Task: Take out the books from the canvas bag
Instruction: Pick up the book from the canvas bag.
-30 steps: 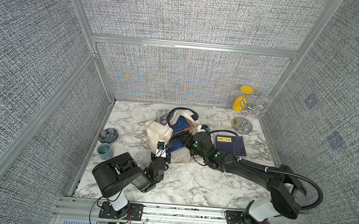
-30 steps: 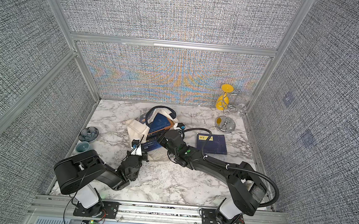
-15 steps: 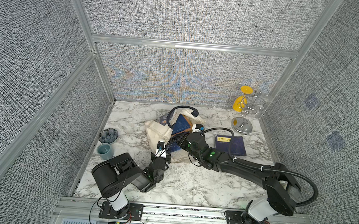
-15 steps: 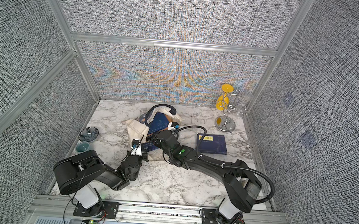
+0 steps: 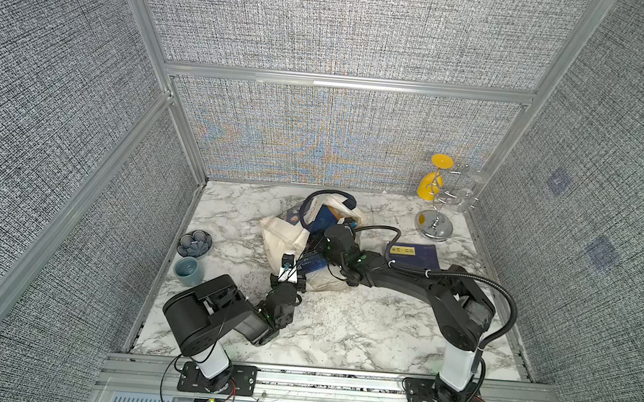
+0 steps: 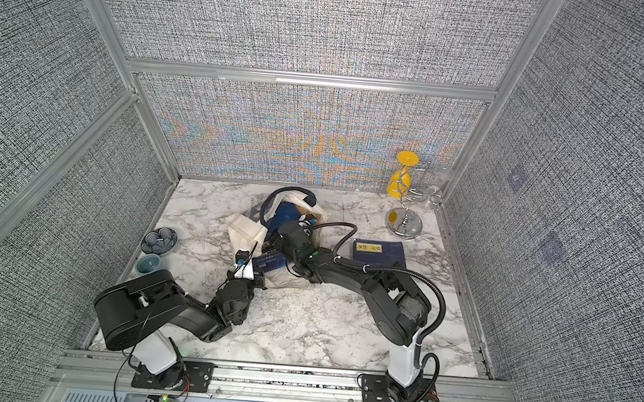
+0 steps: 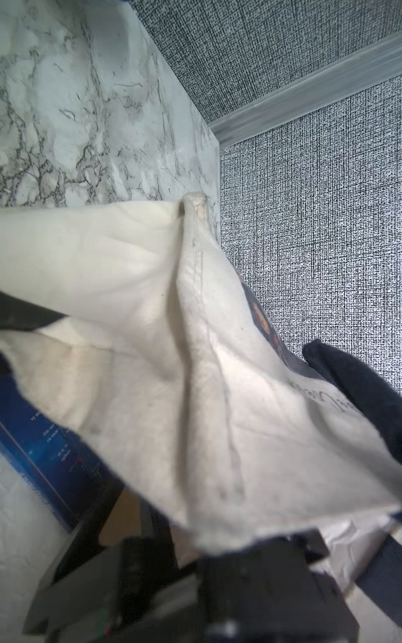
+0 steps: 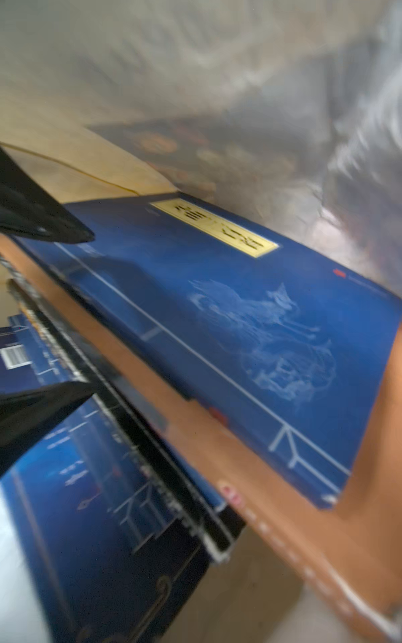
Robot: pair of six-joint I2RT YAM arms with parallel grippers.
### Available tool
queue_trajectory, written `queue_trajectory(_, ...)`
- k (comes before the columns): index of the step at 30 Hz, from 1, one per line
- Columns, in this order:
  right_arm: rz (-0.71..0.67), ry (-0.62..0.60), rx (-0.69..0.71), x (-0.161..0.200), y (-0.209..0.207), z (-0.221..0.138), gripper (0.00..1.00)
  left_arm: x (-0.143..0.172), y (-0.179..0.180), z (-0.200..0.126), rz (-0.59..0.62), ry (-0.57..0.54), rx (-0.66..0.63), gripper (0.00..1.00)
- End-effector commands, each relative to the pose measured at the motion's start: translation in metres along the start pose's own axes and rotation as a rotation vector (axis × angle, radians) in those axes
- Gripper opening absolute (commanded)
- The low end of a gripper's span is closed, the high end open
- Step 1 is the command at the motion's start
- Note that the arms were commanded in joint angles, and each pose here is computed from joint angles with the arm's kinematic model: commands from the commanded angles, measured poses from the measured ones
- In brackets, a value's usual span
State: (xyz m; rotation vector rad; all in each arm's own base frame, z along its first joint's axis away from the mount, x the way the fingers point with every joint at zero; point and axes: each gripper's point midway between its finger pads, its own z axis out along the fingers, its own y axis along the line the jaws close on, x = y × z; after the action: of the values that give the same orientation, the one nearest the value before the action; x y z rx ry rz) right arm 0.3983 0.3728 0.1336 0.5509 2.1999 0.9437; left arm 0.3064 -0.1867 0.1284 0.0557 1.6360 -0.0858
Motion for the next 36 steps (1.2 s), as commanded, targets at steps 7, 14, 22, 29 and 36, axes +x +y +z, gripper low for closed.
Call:
queue_trajectory(7,0.041,-0.045,0.013,-0.014,-0.007,0.012,0.57,-0.005,-0.004,0.001,-0.023,-0.019,0.016,0.00)
queue_trajectory(14,0.023,-0.061,-0.006,-0.016,-0.012,-0.004,0.31,-0.004,-0.006,0.002,-0.021,-0.017,0.019,0.00)
queue_trajectory(22,0.013,-0.055,-0.035,-0.018,-0.004,-0.030,0.25,-0.003,-0.006,0.002,-0.020,-0.015,0.020,0.00)
queue_trajectory(29,0.001,-0.066,-0.075,-0.017,0.001,-0.033,0.31,-0.004,-0.006,0.002,-0.021,-0.015,0.021,0.00)
queue_trajectory(36,0.017,-0.048,-0.090,-0.008,0.004,-0.019,0.47,-0.005,-0.006,0.002,-0.024,-0.018,0.021,0.00)
